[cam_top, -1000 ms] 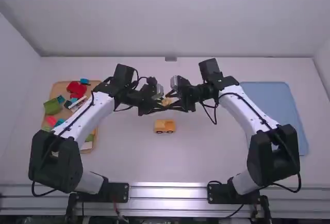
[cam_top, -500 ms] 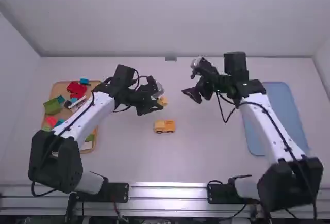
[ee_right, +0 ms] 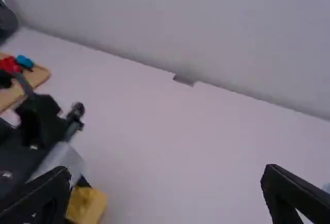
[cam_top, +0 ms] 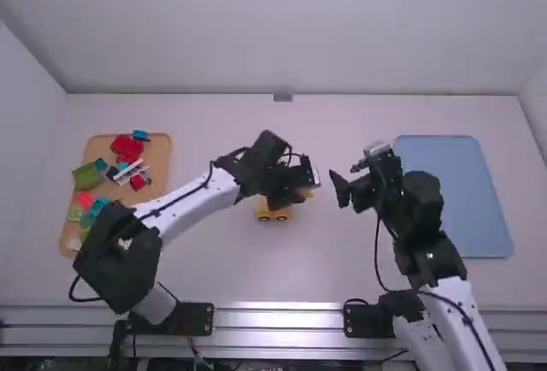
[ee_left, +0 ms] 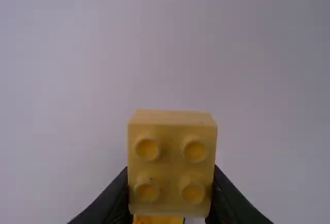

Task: Assemble lego blocks to make yellow taxi

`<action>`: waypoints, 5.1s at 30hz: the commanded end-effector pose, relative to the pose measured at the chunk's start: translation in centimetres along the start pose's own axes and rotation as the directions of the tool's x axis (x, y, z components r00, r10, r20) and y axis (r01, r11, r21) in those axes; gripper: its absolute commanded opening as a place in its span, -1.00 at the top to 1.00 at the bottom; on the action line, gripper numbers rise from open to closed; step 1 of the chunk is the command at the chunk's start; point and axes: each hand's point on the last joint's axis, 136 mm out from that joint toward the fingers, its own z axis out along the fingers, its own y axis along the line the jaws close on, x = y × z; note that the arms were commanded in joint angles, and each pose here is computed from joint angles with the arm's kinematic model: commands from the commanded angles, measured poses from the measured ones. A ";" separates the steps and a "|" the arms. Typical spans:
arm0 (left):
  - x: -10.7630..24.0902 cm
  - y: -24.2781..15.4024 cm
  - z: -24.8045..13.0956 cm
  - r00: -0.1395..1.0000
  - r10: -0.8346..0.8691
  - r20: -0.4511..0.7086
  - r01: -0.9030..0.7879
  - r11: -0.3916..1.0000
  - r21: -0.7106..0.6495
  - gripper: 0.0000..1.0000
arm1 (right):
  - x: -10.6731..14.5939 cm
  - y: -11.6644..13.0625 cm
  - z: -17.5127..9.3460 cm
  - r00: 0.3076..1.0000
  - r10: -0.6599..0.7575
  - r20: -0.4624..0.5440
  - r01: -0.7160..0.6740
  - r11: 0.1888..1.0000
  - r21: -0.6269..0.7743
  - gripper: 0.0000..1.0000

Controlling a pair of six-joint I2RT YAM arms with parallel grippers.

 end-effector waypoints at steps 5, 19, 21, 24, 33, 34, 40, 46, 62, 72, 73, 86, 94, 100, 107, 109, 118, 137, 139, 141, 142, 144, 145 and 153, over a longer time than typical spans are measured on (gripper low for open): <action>1.0 -0.5 4.0 0.991 0.032 -0.128 -0.029 0.999 0.026 0.86 | -1.4 0.3 -3.9 0.987 0.008 0.161 -0.015 0.999 0.042 -0.97; 3.1 -0.4 9.6 0.947 0.081 -0.311 -0.075 0.997 0.032 0.89 | -0.9 0.2 -3.1 0.991 0.014 0.135 -0.019 0.999 0.040 -0.98; 3.5 -0.2 9.9 0.946 0.075 -0.315 -0.069 0.997 0.030 0.88 | -1.0 0.1 -2.8 0.991 0.014 0.135 -0.020 0.999 0.040 -0.98; 3.8 0.5 10.4 0.944 0.073 -0.321 -0.074 0.997 0.007 0.88 | -1.0 0.0 -2.5 0.991 0.015 0.133 -0.021 0.999 0.039 -0.98; 4.3 0.7 11.3 0.942 0.071 -0.329 -0.076 0.997 -0.002 0.37 | -1.0 0.0 -2.6 0.991 0.010 0.136 -0.016 0.999 0.040 -0.98; 4.2 0.8 11.4 0.943 0.072 -0.324 -0.078 0.997 -0.004 -0.05 | -1.1 0.0 -2.6 0.990 0.009 0.139 -0.015 0.999 0.041 -0.98; 3.9 0.8 11.5 0.946 0.072 -0.316 -0.078 0.997 -0.008 -0.98 | -1.2 -0.1 -2.7 0.990 0.002 0.143 -0.008 0.999 0.047 -0.98; 1.9 1.4 8.7 0.962 0.048 -0.270 -0.048 0.999 0.005 -0.98 | -1.9 -1.8 -3.3 0.989 0.010 0.148 -0.027 0.994 0.108 -0.98; 3.8 8.1 -8.3 0.951 -0.234 0.205 0.273 0.943 -0.190 -0.98 | 2.8 -0.1 5.6 0.839 -0.384 -0.385 0.315 0.920 -0.232 -0.97; 6.1 6.5 -13.7 0.890 -0.134 0.436 0.322 0.861 -0.393 -0.98 | 12.6 1.2 9.6 0.407 -0.724 -0.557 0.426 0.690 -0.585 -0.98; 6.1 6.1 -13.7 0.888 -0.116 0.444 0.313 0.861 -0.401 -0.99 | 13.3 1.5 10.0 0.387 -0.736 -0.556 0.410 0.677 -0.611 -0.98; 8.0 6.8 -14.0 0.859 -0.184 0.478 0.423 0.782 -0.458 -0.98 | 20.2 3.6 12.2 0.295 -0.756 -0.585 0.218 0.649 -0.729 -0.81; 7.8 6.6 -13.9 0.859 -0.178 0.479 0.417 0.787 -0.455 -0.98 | 21.0 4.9 12.5 0.354 -0.719 -0.598 0.163 0.677 -0.717 -0.50; 7.8 6.6 -13.9 0.859 -0.178 0.479 0.417 0.788 -0.454 -0.98 | 22.7 4.5 12.0 0.324 -0.707 -0.628 0.174 0.697 -0.695 -0.50; 7.7 6.5 -13.8 0.858 -0.176 0.482 0.414 0.793 -0.446 -0.98 | 22.9 4.1 12.2 0.306 -0.698 -0.647 0.197 0.712 -0.674 -0.50; 7.8 6.5 -13.8 0.859 -0.180 0.480 0.415 0.793 -0.446 -0.98 | 22.9 4.2 12.1 0.305 -0.700 -0.645 0.197 0.709 -0.677 -0.43; 7.9 6.5 -13.7 0.859 -0.185 0.478 0.418 0.793 -0.444 -0.98 | 23.1 3.8 12.3 0.322 -0.669 -0.670 0.189 0.739 -0.647 -0.30; 7.9 6.5 -13.8 0.846 -0.204 0.492 0.440 0.788 -0.430 -0.98 | 24.2 4.0 11.6 0.325 -0.415 -0.850 0.119 0.909 -0.399 0.48; 7.8 6.5 -13.8 0.848 -0.203 0.490 0.438 0.790 -0.430 -0.99 | 24.3 4.0 11.3 0.318 -0.352 -0.880 0.092 0.936 -0.341 0.47; 7.8 6.5 -13.8 0.849 -0.199 0.489 0.435 0.789 -0.434 -0.98 | 24.4 4.0 10.9 0.312 -0.247 -0.917 0.050 0.969 -0.244 0.43; 7.8 6.5 -13.8 0.849 -0.198 0.490 0.435 0.788 -0.435 -0.98 | 24.4 4.1 10.8 0.312 -0.218 -0.925 0.039 0.975 -0.217 0.44; 7.9 6.6 -13.9 0.848 -0.198 0.492 0.438 0.784 -0.439 -0.98 | 24.5 4.1 10.7 0.309 -0.098 -0.946 0.001 0.995 -0.103 0.43; 7.8 6.6 -13.9 0.848 -0.197 0.492 0.437 0.785 -0.439 -0.98 | 24.4 4.2 10.8 0.311 -0.017 -0.950 -0.021 0.999 -0.025 0.46; 7.9 6.5 -13.7 0.848 -0.208 0.488 0.441 0.787 -0.432 -0.98 | 24.3 4.0 11.2 0.232 0.636 -0.736 -0.231 0.771 0.594 1.00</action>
